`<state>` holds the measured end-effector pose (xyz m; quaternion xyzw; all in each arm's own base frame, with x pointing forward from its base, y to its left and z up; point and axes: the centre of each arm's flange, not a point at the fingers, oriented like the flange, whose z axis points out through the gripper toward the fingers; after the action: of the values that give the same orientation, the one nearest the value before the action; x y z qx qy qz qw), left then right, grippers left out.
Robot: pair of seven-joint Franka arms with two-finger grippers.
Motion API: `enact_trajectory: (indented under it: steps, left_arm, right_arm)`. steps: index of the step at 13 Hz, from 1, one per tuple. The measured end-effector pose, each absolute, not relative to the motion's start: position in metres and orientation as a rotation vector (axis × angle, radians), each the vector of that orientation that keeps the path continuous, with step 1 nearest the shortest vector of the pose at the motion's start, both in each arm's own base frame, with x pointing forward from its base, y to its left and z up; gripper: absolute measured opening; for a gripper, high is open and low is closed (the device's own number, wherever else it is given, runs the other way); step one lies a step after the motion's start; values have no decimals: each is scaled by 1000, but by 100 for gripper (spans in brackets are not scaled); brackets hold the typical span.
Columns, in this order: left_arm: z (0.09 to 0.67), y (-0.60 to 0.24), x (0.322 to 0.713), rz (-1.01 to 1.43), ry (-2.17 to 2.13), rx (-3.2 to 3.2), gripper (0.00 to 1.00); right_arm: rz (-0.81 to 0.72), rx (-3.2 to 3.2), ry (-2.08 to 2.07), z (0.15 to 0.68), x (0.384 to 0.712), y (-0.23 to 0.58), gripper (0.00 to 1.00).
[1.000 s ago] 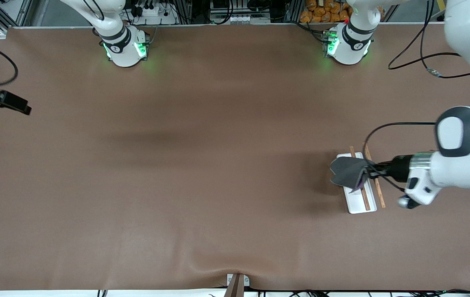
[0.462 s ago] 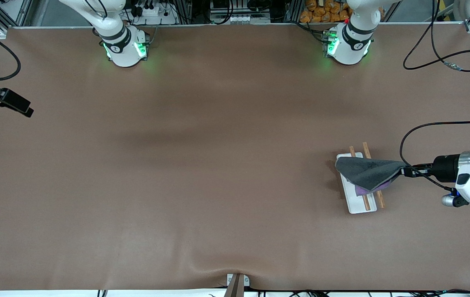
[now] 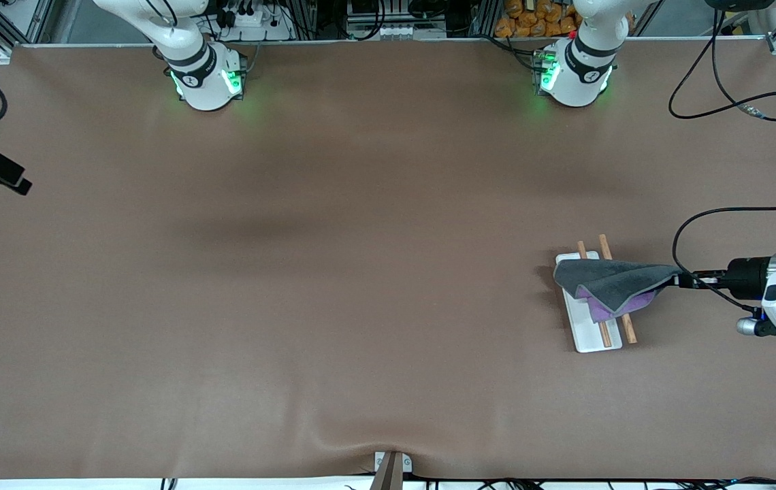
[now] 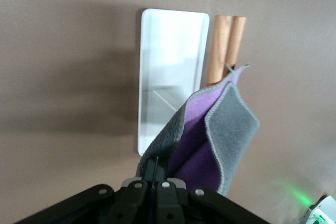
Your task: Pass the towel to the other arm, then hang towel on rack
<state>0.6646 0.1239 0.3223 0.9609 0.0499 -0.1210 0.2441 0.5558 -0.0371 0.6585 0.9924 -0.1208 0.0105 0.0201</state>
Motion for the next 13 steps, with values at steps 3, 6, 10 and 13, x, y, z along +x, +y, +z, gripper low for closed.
enact_trajectory:
  steps: [3,6,10,13]
  left_arm:
    - [314,145,660,-324,133,2613,30]
    - [317,152,657,-333,128,2613,60]
    - [387,137,659,-274,14,2735,100]
    - [485,89,648,-182,-29,2883,100]
  right_arm:
    - [30,3083,-360,657,554,-53,100]
    - [34,3086,-341,656,555,-48,100]
    - [53,3089,-319,659,556,-41,100]
    - [63,3088,-336,662,554,-47,100]
